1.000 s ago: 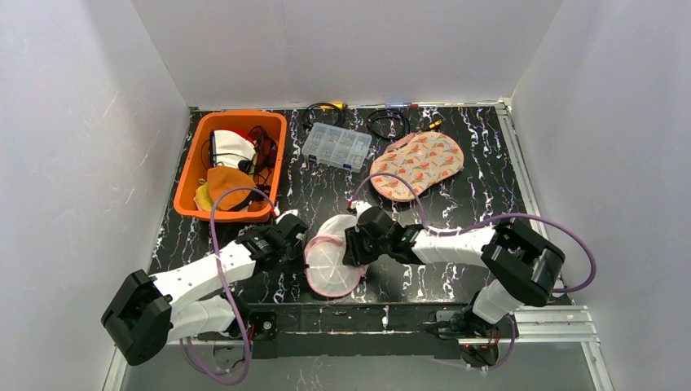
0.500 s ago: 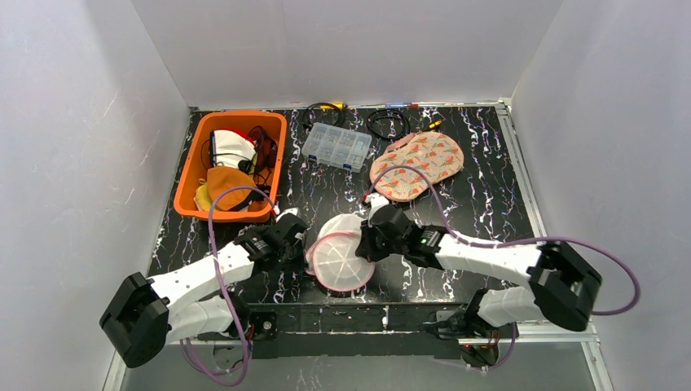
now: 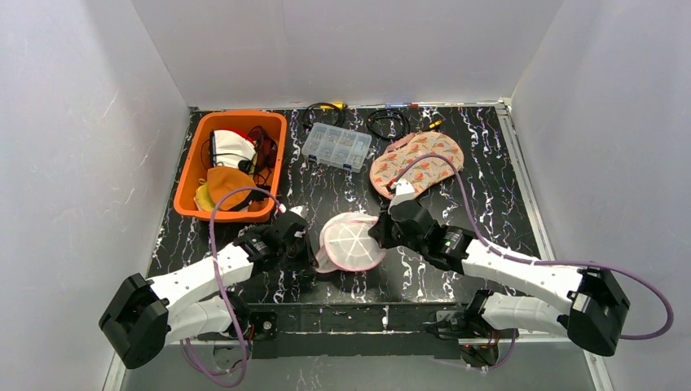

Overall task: Unzip the laundry bag and remove the bra
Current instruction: Adjust the laundry bag at the center of the board.

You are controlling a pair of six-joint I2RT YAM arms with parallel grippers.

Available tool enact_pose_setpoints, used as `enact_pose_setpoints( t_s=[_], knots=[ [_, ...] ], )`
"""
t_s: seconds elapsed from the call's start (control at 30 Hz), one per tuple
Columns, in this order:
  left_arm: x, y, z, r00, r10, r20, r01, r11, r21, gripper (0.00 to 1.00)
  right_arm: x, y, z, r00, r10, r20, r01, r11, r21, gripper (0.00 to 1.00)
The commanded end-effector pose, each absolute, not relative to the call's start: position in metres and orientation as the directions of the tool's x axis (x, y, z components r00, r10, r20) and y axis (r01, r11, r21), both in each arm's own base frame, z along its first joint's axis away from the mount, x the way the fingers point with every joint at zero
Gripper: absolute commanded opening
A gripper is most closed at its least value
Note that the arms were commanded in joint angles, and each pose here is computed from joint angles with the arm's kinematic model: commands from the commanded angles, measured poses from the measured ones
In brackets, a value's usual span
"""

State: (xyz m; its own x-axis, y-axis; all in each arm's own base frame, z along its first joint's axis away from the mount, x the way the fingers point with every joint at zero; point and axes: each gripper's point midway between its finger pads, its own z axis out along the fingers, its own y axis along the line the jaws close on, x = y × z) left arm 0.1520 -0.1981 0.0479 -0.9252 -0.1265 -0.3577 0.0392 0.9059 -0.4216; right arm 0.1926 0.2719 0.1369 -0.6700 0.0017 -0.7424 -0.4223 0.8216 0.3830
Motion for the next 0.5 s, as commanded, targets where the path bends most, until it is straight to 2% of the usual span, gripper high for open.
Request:
enact_pose_setpoints(
  t_s=[0.0, 0.4, 0.47],
  knots=[
    [0.147, -0.209, 0.055, -0.936, -0.108, -0.335, 0.065, 0.883, -0.466, 0.00, 0.220, 0.275, 0.153, -0.619, 0.138, -0.773, -0.330, 0.847, 0.416, 0.01],
    [0.150, -0.219, 0.063, -0.942, -0.113, -0.317, 0.061, 0.869, -0.491, 0.02, 0.238, 0.288, 0.127, -0.601, 0.252, -0.758, -0.252, 0.841, 0.479, 0.02],
    [0.149, -0.216, 0.067, -0.939, -0.117, -0.323, 0.060, 0.870, -0.489, 0.13, 0.239, 0.291, 0.124, -0.612, 0.235, -0.755, -0.258, 0.844, 0.471, 0.17]
  ],
)
